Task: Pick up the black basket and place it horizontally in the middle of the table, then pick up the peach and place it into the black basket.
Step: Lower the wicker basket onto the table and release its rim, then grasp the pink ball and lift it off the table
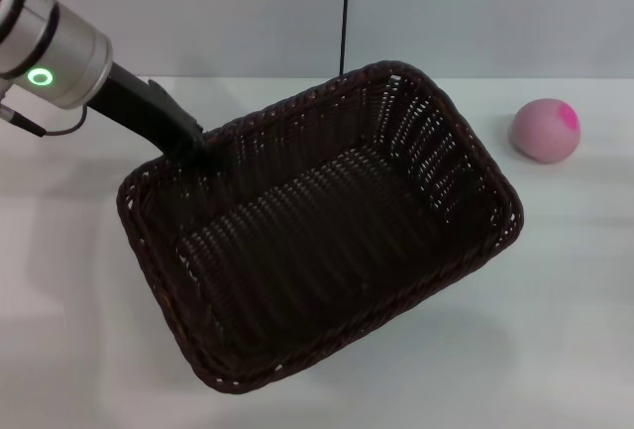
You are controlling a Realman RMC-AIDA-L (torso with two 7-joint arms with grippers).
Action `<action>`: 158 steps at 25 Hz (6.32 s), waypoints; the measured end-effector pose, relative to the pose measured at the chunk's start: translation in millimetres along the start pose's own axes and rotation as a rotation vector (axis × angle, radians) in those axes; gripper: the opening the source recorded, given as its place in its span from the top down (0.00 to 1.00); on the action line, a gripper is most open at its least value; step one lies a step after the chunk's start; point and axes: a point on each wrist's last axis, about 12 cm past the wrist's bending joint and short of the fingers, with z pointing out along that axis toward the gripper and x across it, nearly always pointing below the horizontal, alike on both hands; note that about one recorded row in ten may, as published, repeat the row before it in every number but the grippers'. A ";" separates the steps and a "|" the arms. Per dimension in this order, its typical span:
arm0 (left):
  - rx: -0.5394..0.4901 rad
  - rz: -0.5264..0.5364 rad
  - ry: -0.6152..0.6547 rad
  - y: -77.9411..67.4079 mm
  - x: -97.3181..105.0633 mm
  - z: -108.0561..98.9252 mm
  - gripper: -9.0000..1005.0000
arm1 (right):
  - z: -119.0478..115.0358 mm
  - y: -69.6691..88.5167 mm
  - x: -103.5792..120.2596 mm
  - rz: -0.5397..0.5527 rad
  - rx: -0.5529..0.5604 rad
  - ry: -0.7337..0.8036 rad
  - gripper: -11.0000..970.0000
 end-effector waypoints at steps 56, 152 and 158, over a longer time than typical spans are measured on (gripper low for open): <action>0.146 0.379 -0.249 -4.7 -36.8 14.8 0.81 | -6.5 -0.7 7.8 0.059 0.026 0.021 0.53; -0.234 -0.484 -1.348 -6.7 155.3 60.2 0.19 | 155.5 104.5 -56.8 -0.845 -0.408 1.254 0.58; -0.229 -0.480 -1.351 -6.1 152.4 60.3 0.19 | 158.3 109.4 -34.8 -0.888 -0.414 1.253 0.58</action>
